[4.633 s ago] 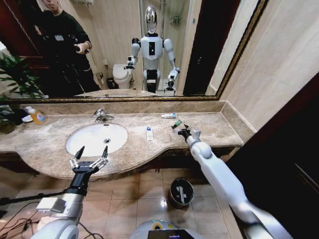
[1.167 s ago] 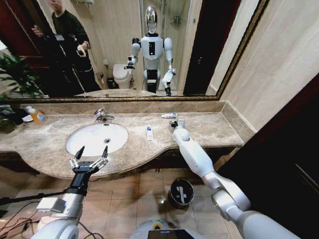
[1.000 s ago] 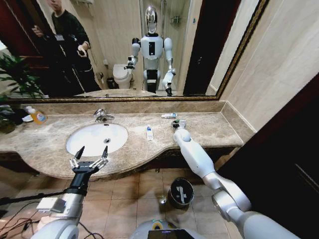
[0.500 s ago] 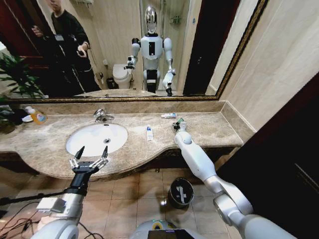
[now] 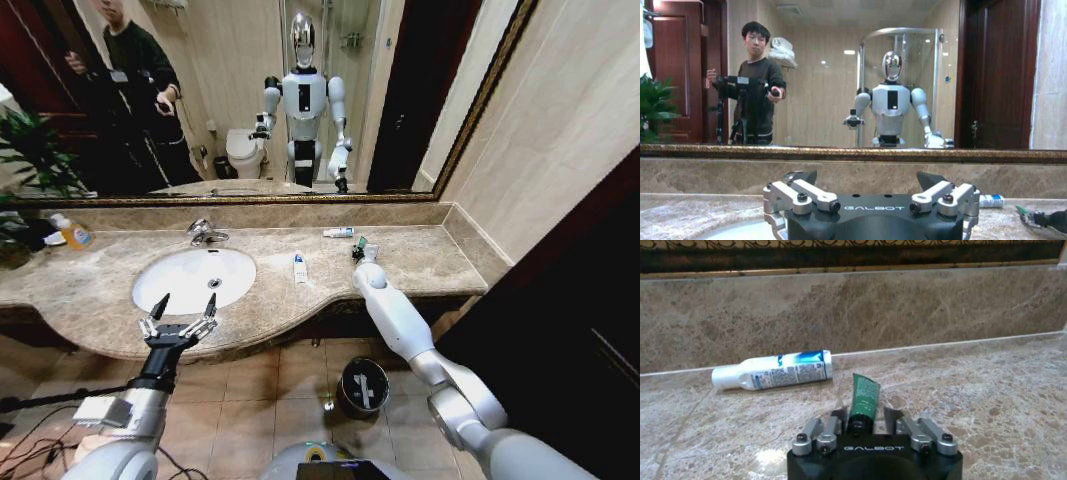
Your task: Pick up the trash from the sink and place it in the trash bin.
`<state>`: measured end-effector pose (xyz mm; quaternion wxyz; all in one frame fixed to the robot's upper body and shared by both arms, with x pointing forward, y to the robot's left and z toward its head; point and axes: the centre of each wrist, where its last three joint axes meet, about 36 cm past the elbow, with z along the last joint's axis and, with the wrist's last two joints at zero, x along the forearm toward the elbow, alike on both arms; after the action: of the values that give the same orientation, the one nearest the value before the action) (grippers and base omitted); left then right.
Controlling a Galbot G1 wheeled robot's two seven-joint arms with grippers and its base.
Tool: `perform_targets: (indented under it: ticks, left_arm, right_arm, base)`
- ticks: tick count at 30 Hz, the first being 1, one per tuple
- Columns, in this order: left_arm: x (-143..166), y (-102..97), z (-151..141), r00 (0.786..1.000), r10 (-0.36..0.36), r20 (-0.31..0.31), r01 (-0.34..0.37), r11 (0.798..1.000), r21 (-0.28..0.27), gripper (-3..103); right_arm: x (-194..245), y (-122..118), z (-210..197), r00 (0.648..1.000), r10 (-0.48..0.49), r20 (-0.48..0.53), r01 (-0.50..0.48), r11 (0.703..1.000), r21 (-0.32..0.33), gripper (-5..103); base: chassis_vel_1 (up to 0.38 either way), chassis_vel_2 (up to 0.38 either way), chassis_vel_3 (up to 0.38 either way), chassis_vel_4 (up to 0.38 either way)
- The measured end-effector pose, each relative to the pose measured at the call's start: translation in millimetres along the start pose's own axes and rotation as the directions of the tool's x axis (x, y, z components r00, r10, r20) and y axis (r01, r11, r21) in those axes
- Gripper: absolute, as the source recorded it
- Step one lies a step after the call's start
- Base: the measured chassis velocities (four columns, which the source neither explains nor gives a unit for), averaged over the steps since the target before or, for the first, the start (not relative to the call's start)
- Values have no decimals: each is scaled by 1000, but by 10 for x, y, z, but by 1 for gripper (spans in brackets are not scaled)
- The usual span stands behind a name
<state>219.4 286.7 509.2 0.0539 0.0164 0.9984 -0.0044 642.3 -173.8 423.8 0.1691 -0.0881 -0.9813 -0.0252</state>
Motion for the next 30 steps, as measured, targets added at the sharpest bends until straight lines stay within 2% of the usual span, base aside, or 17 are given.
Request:
perform_targets:
  ticks: [2,4,6,12,17,19,20,22,23,25,26,28,29,30]
  left_arm:
    - [0,0,0,1000,0,0,0,1000,0,100]
    - [0,0,0,1000,0,0,0,1000,0,100]
    - [0,0,0,1000,0,0,0,1000,0,100]
    - [0,0,0,1000,0,0,0,1000,0,100]
    - [0,0,0,1000,0,0,0,1000,0,100]
    - [0,0,0,1000,0,0,0,1000,0,100]
    - [0,0,0,1000,0,0,0,1000,0,100]
    - [0,0,0,1000,0,0,0,1000,0,100]
    - [0,0,0,1000,0,0,0,1000,0,100]
    - [0,0,0,1000,0,0,0,1000,0,100]
    - [0,0,0,1000,0,0,0,1000,0,100]
    - [0,0,0,1000,0,0,0,1000,0,100]
    - [0,0,0,1000,0,0,0,1000,0,100]
    - [0,0,0,1000,0,0,0,1000,0,100]
  right_arm:
    - [20,-1,4,1000,-8,4,8,1000,2,29]
    - [28,1,4,1000,-10,6,10,1000,3,29]
    - [82,1,-10,1000,-22,20,22,1000,8,21]
    - [242,-74,-66,997,-46,69,45,999,20,21]
    - [472,-196,-93,986,-113,124,110,994,26,21]
    - [739,-315,-119,965,-198,172,193,980,42,21]
    - [739,-315,-119,965,-198,172,193,980,42,21]
    - [1002,-500,-47,937,-269,222,259,963,76,21]
    - [1002,-500,-47,937,-269,222,259,963,76,21]
    - [1258,-744,89,916,-334,222,319,942,105,21]
    - [1258,-744,89,916,-334,222,319,942,105,21]
    - [1563,-1061,214,902,-381,204,360,923,136,21]
    - [1563,-1061,214,902,-381,204,360,923,136,21]
    - [1669,-1162,243,897,-393,200,370,918,142,21]
  base:
    - [0,0,0,0]
    - [0,0,0,0]
    - [0,0,0,0]
    - [0,0,0,0]
    - [0,0,0,0]
    - [0,0,0,0]
    - [0,0,0,0]
    - [0,0,0,0]
    - [0,0,0,0]
    - [0,0,0,0]
    - [0,0,0,0]
    - [0,0,0,0]
    - [0,0,0,0]
    - [0,0,0,0]
